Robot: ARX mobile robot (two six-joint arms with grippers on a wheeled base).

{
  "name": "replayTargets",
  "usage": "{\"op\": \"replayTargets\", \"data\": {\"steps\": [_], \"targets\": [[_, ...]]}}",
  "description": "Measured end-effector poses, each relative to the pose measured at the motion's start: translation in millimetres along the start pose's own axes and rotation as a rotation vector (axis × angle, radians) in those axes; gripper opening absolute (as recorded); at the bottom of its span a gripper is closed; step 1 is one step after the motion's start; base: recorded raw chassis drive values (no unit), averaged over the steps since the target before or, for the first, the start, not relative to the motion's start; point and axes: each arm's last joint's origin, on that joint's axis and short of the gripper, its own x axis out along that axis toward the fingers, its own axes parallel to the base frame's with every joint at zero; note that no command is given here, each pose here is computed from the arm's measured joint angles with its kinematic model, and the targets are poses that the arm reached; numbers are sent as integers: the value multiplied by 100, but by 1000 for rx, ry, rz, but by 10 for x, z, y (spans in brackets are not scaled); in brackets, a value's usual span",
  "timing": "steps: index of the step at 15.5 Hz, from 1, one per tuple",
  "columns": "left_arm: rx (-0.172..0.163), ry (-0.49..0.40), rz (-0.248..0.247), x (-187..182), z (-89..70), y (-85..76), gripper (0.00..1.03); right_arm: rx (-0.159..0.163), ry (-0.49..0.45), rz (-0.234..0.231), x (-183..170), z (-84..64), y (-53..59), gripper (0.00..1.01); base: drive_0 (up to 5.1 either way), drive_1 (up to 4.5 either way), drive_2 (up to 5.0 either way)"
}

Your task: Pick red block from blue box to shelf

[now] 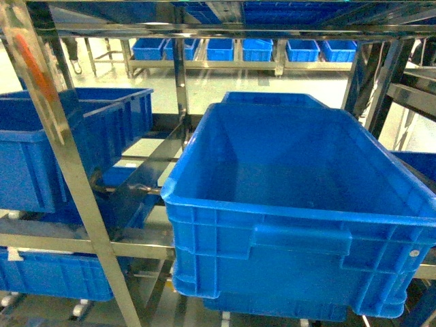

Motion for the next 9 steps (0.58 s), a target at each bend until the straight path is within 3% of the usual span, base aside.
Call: {"op": "replayTargets", "data": {"steps": [2,3,8,9], "targets": [[0,0,0,0,0,0,98,-91,-218,-102,-39,170,24,78,0,0,0],[0,0,0,0,0,0,98,-110,-231,-113,-80,176,31,65,0,0,0],[0,0,2,0,0,1,98,-133,-150,-127,-224,61,35,1,0,0,0],[0,-2,-1,0,2,0,98,-131,-127,-131,-224,45,33,2,0,0,0]]}}
